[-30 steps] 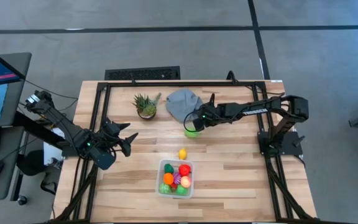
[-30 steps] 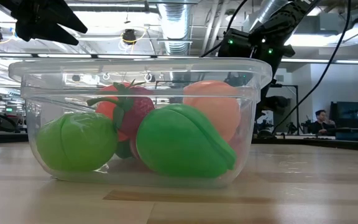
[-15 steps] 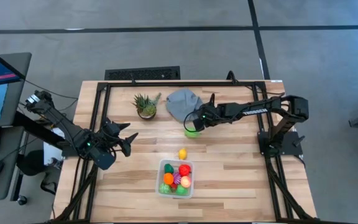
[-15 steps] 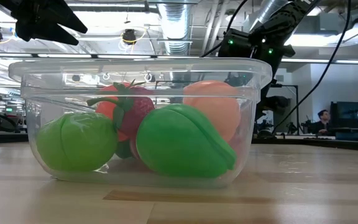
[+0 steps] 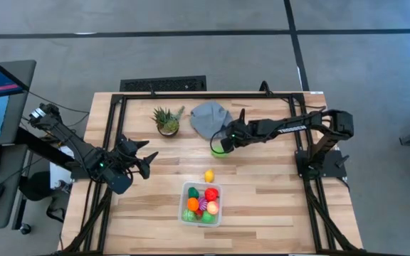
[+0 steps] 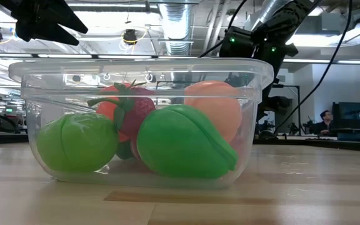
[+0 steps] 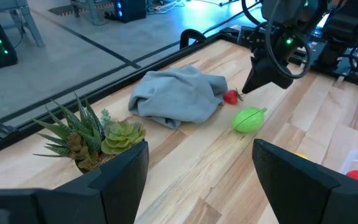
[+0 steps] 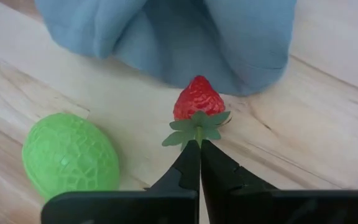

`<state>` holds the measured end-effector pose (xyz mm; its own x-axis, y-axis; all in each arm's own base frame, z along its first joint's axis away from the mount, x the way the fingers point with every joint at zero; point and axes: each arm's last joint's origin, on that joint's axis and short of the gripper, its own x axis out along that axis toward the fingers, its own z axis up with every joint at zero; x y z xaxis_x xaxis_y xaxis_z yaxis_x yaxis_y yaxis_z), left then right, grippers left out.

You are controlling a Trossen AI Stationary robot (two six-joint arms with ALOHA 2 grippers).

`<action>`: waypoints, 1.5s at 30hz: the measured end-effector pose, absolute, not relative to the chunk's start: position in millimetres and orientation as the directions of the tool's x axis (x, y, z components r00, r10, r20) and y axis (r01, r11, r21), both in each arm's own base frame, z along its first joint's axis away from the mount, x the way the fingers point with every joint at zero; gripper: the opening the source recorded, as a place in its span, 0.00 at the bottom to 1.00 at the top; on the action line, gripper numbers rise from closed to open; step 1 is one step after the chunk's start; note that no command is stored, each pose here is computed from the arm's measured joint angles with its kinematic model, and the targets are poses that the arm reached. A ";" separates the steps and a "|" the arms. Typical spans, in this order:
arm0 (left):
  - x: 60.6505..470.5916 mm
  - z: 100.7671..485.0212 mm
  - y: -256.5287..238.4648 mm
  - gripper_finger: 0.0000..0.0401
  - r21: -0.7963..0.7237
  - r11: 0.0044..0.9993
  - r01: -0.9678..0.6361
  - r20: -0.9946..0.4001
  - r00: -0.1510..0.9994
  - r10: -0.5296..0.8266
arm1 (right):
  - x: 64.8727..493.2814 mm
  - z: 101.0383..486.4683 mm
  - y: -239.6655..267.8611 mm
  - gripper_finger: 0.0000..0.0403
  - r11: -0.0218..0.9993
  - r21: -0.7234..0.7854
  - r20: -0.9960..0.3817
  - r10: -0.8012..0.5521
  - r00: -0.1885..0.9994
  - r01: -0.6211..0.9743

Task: Pick and placing Produce into tupperware
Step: Put the red strawberry into the transparent bin

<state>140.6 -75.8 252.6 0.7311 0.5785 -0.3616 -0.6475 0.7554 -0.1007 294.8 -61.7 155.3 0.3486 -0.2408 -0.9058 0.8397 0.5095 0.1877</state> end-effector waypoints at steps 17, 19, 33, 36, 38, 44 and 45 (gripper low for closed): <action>140.5 252.6 -75.8 0.70 -0.101 0.755 -0.647 -0.361 0.731 0.578 | 294.9 155.3 -61.3 0.12 0.514 0.195 -0.908 -0.227 0.352 0.835; 140.6 252.6 -75.8 0.70 -0.101 0.755 -0.648 -0.361 0.731 0.579 | 294.9 155.3 -61.3 0.12 0.516 0.194 -0.908 -0.227 0.352 0.834; 140.6 252.6 -75.8 0.70 -0.101 0.755 -0.648 -0.361 0.731 0.579 | 296.8 156.2 -62.3 0.13 0.518 0.210 -0.898 -0.232 0.373 0.829; 140.5 252.6 -75.8 0.70 -0.101 0.755 -0.648 -0.361 0.731 0.579 | 296.9 156.2 -62.4 0.13 0.518 0.211 -0.898 -0.232 0.374 0.829; 140.6 252.6 -75.9 0.70 -0.101 0.755 -0.648 -0.361 0.731 0.578 | 297.0 156.3 -62.4 0.13 0.519 0.211 -0.898 -0.232 0.374 0.829; 140.6 252.6 -75.9 0.70 -0.101 0.755 -0.647 -0.362 0.731 0.579 | 296.9 156.3 -62.5 0.13 0.519 0.211 -0.898 -0.233 0.374 0.829; 140.6 252.6 -75.9 0.70 -0.101 0.755 -0.648 -0.362 0.731 0.579 | 296.9 156.3 -62.5 0.13 0.518 0.211 -0.898 -0.233 0.374 0.829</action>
